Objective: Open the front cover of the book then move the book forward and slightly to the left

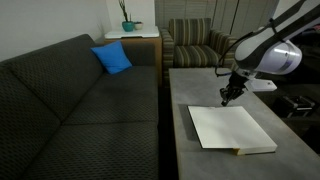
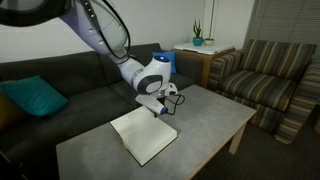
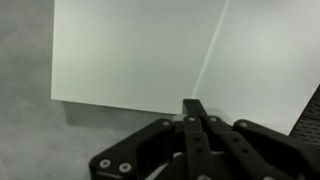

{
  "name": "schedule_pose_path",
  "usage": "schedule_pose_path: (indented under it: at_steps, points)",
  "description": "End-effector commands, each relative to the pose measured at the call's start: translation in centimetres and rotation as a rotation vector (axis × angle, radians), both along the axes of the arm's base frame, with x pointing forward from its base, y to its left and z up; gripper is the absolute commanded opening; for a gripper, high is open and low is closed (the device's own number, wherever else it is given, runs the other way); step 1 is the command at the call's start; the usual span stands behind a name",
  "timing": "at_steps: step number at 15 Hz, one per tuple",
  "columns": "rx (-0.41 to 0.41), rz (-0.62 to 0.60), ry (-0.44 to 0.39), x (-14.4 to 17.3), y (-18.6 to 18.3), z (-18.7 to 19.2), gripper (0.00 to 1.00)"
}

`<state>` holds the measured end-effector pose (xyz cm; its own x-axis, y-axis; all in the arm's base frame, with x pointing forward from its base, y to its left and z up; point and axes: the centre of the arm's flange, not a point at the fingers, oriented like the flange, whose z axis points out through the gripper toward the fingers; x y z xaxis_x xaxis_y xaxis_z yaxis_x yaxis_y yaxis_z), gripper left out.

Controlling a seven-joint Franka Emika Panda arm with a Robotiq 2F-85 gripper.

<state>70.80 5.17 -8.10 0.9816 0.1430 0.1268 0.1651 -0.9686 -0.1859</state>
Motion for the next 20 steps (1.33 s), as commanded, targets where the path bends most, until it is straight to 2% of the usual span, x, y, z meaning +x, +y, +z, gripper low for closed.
schedule_pose_path:
  at_steps: [1,12,20]
  points:
    - [-0.011,-0.007,-0.013,0.0,-0.1,-0.1,0.0]
    - [-0.012,0.004,-0.008,0.8,0.1,-0.4,0.0]
    - [-0.078,-0.026,-0.083,3.2,0.0,-1.5,0.0]
